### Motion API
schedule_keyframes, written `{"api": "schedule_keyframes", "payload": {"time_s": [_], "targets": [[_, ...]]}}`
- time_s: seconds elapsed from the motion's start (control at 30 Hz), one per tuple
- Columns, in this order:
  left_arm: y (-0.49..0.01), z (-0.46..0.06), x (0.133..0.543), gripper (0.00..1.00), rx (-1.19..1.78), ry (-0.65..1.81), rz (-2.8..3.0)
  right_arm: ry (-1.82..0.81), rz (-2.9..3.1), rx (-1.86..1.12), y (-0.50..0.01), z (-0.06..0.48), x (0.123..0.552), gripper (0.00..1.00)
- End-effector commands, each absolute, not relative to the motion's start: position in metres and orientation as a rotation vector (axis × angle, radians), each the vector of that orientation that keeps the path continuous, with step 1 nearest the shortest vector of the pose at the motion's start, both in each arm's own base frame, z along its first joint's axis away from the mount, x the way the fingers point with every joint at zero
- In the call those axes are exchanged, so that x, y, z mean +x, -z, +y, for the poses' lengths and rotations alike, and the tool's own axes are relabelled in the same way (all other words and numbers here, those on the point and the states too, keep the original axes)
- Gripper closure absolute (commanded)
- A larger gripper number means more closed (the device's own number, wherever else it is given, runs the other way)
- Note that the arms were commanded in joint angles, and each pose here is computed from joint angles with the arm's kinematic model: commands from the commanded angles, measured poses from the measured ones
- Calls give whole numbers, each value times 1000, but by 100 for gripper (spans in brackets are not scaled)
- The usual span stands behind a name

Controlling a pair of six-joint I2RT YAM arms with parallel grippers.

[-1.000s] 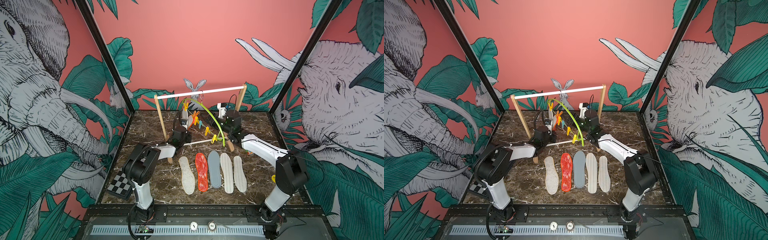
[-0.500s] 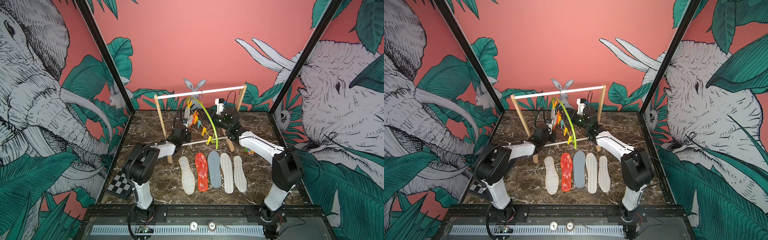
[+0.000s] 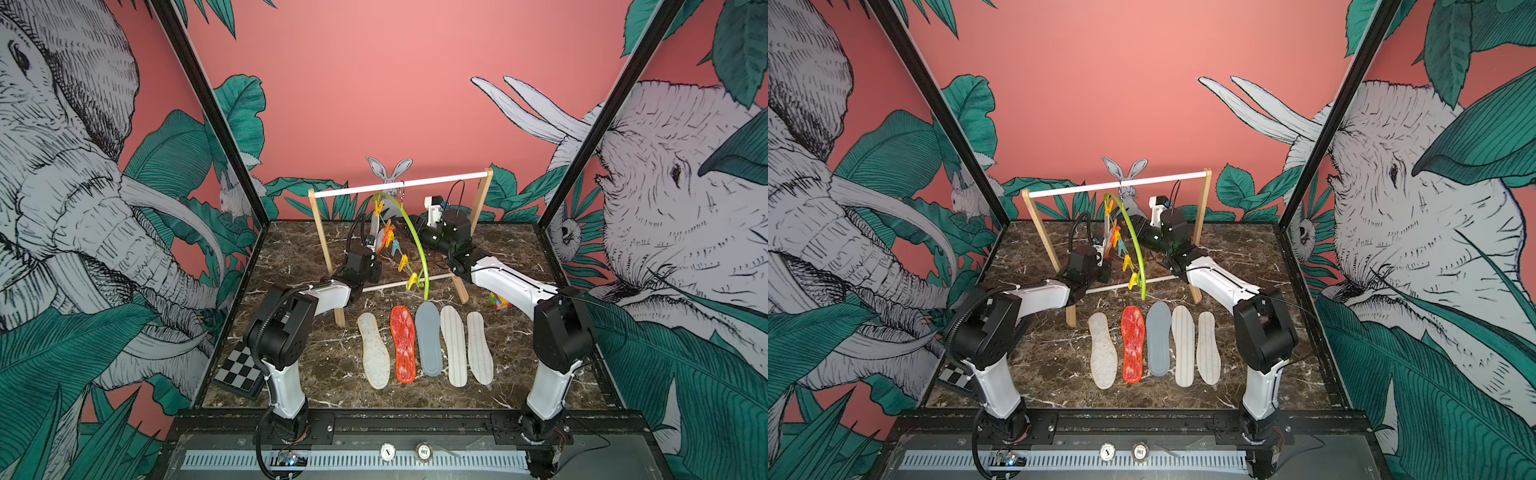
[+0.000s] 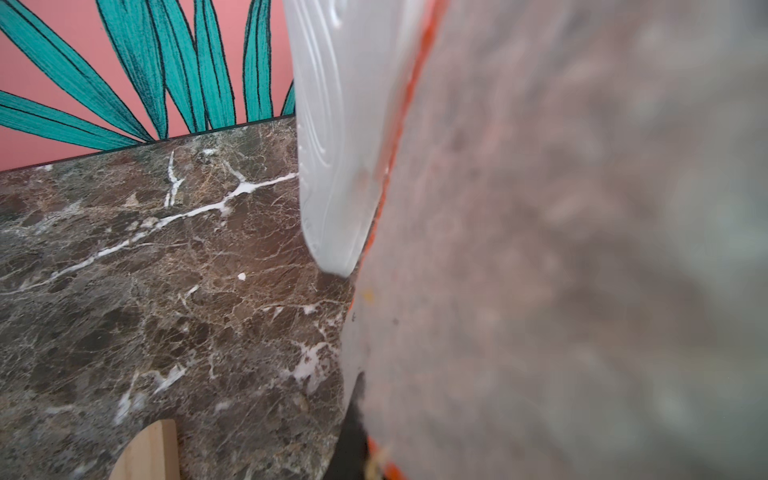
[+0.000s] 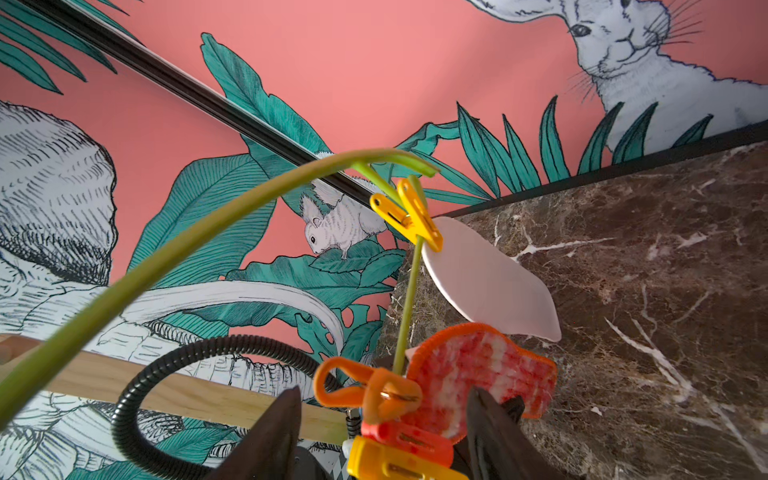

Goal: Take the shoe insoles off the hanger
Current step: Remove the insole from the hanger, then open the clamp at the hanger.

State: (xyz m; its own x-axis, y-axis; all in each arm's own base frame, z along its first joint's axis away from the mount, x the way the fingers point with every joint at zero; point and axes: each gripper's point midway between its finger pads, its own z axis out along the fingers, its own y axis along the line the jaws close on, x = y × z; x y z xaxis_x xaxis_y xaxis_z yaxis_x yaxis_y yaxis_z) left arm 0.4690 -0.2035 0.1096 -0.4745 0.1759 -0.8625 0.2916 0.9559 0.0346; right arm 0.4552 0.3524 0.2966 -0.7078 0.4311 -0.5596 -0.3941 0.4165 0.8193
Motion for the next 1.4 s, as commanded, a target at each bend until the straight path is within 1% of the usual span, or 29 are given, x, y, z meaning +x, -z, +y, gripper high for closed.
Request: {"api": "schedule_keyframes", "payload": {"time_s": [0.0,0.1,0.17,0.27,0.33,0.43,0.57,0.73,0.83,1.17,1.37], "targets": [[-148,-196,475,100,287,130,2009,-1404,1877,29,-311,355,458,40],[-149,-195,475,100,285,129,2007,-1408,1875,34,-311,355,459,41],[-150,-196,476,100,284,129,2007,-1425,1861,30,-314,356,458,35],[-151,-196,477,100,285,130,2004,-1454,1827,9,-322,358,455,29],[-151,-196,477,100,285,130,2006,-1459,1824,0,-324,360,455,27],[-152,-196,477,100,286,132,2005,-1471,1845,-2,-320,364,457,26],[-153,-196,476,100,287,133,2004,-1477,1863,19,-312,367,461,30],[-157,-194,476,100,282,124,1998,-1470,1897,49,-301,367,464,38],[-156,-194,476,100,281,124,2000,-1477,1897,60,-301,365,464,41],[-153,-191,475,100,261,122,2001,-1468,1881,75,-308,353,465,43],[-155,-189,474,100,253,118,1999,-1458,1882,88,-307,348,464,46]]}}
